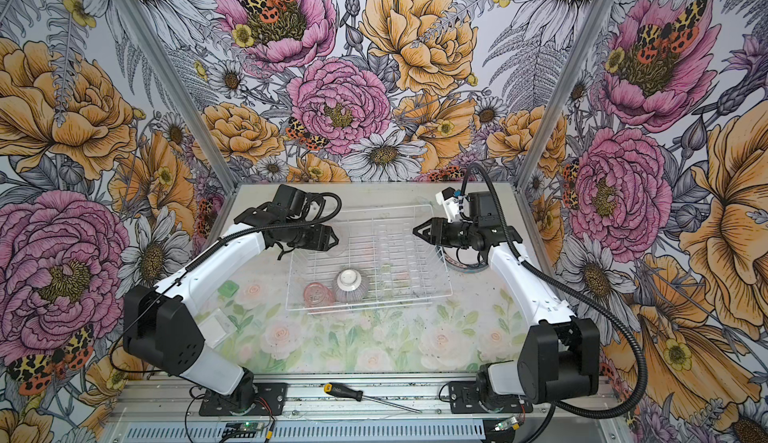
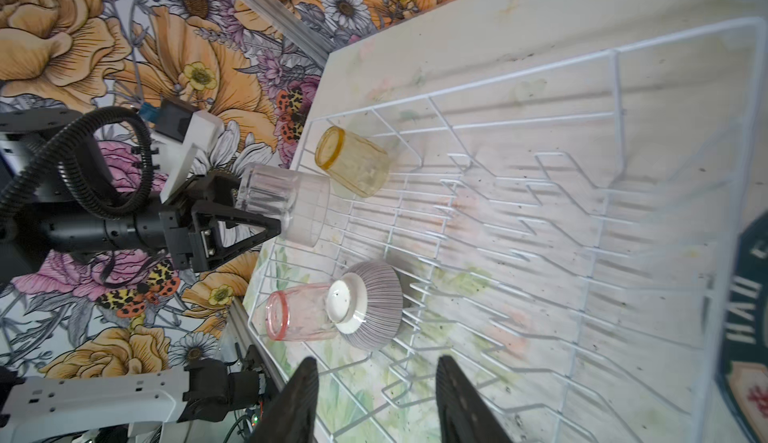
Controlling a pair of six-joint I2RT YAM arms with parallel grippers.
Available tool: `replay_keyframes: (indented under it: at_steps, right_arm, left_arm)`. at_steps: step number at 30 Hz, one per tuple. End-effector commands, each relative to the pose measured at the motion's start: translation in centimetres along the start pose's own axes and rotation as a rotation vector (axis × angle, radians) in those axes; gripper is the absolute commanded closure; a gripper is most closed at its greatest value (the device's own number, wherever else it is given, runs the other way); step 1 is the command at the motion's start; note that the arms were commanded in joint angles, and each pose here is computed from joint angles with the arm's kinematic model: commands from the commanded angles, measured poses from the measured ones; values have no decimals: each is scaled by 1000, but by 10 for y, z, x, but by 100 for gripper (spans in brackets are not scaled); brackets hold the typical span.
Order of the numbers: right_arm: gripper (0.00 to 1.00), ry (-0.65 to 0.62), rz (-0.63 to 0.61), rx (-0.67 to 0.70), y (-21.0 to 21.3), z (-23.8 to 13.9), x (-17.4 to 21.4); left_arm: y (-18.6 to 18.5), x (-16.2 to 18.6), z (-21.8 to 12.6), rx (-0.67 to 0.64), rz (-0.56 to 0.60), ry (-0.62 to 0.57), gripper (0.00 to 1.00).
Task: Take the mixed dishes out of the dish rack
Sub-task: 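Lift the clear glass with the left gripper while the right gripper reaches toward it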
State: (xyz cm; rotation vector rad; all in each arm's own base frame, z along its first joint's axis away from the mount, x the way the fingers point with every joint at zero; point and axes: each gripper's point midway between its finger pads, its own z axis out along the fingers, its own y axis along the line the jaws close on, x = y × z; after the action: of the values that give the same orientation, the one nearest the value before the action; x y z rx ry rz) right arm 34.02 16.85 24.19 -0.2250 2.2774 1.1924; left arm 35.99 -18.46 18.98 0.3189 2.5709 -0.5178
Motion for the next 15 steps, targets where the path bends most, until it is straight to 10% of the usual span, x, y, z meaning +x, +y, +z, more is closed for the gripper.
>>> replay_keyframes:
  at_steps: [1,15]
  right_arm:
    - [54,5,-38,-192,33,7,-1]
    - [61,-96,1,-636,99,23,-15]
  left_arm:
    - [-35,-34,-29,186,9,-138,69]
    - [-88,-63,-61,543,-3,-274,70]
